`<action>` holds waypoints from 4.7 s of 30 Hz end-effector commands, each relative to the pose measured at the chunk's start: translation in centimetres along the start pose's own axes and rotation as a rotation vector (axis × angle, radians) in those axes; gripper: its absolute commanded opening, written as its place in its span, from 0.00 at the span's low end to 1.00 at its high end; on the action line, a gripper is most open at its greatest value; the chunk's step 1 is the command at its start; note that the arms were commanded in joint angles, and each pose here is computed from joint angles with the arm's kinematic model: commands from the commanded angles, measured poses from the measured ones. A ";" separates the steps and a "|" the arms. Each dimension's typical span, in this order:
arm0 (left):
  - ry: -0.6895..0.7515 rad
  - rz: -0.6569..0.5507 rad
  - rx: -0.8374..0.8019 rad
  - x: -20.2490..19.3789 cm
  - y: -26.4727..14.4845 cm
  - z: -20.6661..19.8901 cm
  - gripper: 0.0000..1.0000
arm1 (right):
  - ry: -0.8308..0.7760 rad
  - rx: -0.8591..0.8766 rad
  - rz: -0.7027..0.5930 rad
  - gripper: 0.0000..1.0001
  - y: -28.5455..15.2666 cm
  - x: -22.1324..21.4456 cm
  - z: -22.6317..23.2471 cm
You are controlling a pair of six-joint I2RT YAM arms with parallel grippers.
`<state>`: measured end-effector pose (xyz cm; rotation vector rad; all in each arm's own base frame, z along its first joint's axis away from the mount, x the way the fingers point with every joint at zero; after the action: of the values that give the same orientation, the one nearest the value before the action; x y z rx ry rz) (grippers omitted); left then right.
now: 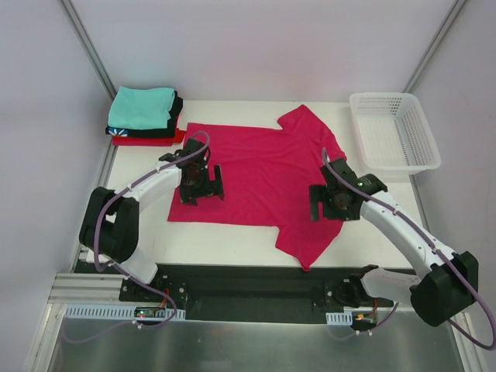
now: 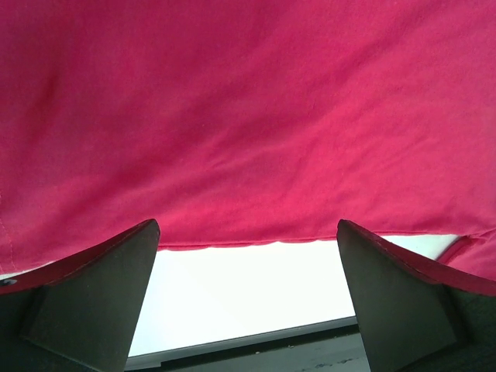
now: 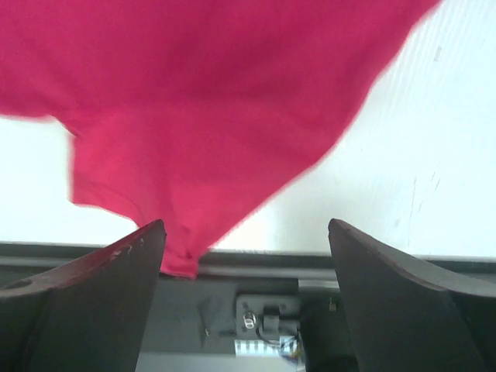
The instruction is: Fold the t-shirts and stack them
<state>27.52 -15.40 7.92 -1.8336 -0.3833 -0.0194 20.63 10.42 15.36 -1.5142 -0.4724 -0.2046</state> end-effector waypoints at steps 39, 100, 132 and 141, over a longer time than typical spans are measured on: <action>0.026 -0.133 -0.079 -1.3 -4.1 -1.1 0.99 | -0.561 -0.179 -0.192 0.71 1.1 -16.0 8.4; 0.037 -0.103 -0.078 -3.0 -4.0 -1.0 0.99 | -0.366 -0.359 -0.075 0.36 5.1 -16.6 6.8; -0.015 -0.114 0.009 -3.9 -3.0 1.2 0.99 | -0.334 -0.343 -0.122 0.01 1.7 -14.3 5.4; -0.193 -0.285 0.069 -3.4 -4.3 4.7 0.99 | -0.267 -0.331 -0.130 0.01 0.7 -13.2 2.0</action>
<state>21.61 -12.67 8.64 -1.7557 -0.5875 -0.0380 8.31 12.48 8.01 -1.8074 -0.7459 -0.1884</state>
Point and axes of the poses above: each gripper's point midway between its finger pads, its own y axis out along the fingers, its own z axis along the line the jaws close on, x = y × z, the point moved 2 cm from there along -y, back along the fingers, and after that the axes turned 5 degrees about -y, right-handed, at the moved point
